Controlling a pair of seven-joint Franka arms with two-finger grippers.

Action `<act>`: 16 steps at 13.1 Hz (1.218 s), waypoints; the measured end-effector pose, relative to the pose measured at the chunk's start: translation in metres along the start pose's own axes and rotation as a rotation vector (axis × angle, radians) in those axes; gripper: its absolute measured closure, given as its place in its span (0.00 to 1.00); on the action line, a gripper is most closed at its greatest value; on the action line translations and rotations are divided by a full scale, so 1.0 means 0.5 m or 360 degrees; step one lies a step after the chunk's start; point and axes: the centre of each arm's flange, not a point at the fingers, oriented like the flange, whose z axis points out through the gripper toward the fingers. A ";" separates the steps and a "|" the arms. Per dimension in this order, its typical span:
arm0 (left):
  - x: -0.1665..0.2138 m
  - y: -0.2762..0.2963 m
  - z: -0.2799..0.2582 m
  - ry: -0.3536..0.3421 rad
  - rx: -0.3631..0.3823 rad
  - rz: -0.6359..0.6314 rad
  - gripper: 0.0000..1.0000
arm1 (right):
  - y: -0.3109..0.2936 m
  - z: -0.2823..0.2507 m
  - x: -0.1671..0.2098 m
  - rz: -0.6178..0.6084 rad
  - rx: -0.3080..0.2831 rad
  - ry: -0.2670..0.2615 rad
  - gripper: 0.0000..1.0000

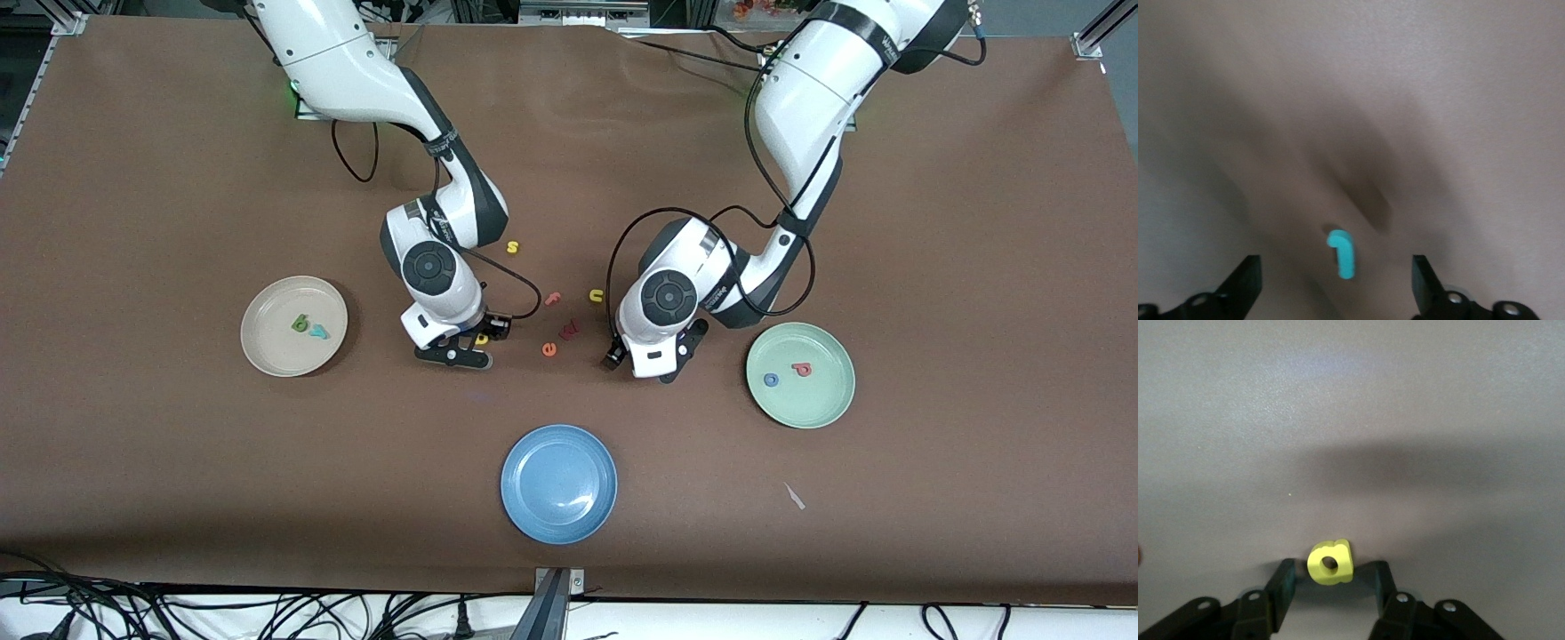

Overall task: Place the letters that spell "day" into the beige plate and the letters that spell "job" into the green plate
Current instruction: 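Drop the j on the green plate while the right gripper drops a on white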

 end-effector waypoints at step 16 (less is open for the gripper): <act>0.001 0.005 0.031 0.0023 -0.0034 -0.0025 0.88 | -0.004 -0.012 0.011 0.0003 0.0013 0.0020 0.71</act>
